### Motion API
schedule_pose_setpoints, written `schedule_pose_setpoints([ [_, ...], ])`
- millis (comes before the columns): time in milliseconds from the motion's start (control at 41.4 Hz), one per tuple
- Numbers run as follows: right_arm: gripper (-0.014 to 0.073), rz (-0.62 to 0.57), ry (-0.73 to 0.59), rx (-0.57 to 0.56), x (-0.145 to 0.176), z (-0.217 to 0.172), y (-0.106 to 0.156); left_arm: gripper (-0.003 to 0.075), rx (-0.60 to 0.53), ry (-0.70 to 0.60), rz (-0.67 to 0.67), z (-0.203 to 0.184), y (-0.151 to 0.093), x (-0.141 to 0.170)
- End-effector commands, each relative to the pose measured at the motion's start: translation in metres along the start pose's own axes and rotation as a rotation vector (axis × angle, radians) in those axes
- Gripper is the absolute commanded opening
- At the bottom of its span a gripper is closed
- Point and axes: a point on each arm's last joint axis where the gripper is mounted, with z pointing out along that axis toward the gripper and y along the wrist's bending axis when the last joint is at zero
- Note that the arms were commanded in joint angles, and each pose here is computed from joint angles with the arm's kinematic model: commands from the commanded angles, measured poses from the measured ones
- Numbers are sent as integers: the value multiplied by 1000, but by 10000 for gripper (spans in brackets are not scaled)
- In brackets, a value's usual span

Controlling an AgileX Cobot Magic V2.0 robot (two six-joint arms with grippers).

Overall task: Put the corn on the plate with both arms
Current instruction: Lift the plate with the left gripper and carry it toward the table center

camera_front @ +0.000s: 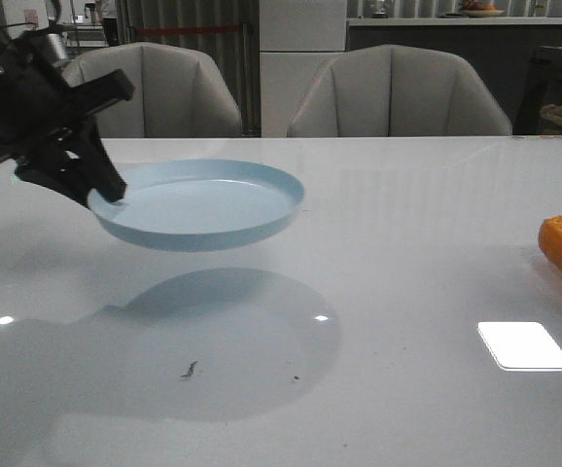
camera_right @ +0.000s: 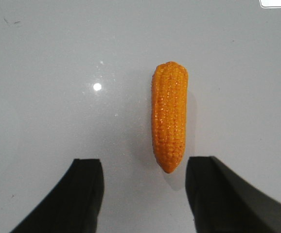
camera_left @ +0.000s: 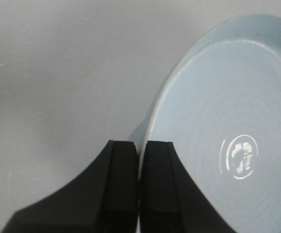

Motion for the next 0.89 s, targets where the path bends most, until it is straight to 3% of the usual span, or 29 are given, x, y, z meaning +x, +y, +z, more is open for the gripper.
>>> schedule_pose_setpoints([
  [0,487,-16,-103,4,-16,-7,1,94,69,-46,55,-12,-36,-1],
  [169,487,-16,-103,4,-16,-7,1,94,88,-54,130,-1,-65,8],
  [363,487,-16,-103,4,-16,-7,1,94,93,-69,158,3,-76,12],
  [870,487,-14,-103,3,-16,-7,1,94,61,81,94,55,-54,22],
])
